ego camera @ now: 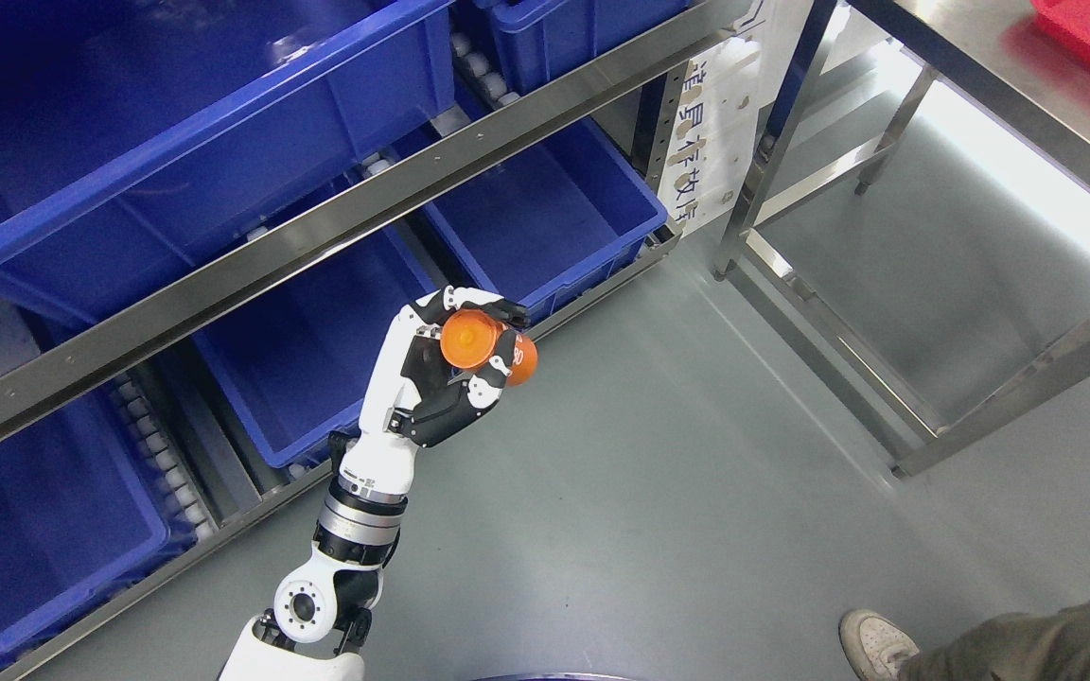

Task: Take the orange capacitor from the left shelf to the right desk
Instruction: 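Hold the capacitor in the left hand while turning toward the steel table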

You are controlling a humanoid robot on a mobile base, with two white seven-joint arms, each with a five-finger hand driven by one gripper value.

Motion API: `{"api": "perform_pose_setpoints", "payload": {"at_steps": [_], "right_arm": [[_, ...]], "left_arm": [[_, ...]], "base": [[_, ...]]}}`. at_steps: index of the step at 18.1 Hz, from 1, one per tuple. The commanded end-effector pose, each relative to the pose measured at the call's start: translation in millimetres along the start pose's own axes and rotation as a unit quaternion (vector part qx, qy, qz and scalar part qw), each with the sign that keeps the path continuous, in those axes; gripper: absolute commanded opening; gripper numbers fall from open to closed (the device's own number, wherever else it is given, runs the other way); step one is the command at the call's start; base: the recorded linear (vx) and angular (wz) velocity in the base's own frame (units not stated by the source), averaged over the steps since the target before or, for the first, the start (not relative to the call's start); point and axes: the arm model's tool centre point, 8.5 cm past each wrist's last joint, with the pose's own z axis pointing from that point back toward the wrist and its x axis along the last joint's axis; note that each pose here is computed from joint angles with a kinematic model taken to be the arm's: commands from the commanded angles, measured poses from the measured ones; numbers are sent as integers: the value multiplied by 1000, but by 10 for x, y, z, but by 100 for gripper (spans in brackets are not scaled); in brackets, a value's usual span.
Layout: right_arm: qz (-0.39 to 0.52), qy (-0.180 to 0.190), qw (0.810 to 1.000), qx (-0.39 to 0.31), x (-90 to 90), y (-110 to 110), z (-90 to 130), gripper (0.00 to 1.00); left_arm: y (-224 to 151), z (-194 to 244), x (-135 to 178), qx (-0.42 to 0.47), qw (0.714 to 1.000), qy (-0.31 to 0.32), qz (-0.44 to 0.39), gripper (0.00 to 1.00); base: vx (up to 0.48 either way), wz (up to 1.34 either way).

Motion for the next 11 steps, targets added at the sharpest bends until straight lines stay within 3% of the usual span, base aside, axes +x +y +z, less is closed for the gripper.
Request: {"api": "perform_pose_setpoints", "payload": {"at_steps": [1, 11], "right_arm": [[-4, 2, 1000, -9, -71, -112, -3, 100], [-4, 2, 1000, -9, -71, -112, -3, 100]], "left_arm": [[5, 20, -9, -8, 1000, 6, -3, 2], [-254, 37, -60, -47, 999, 14, 21, 2]], "base": [[187, -283], [191, -311]]}}
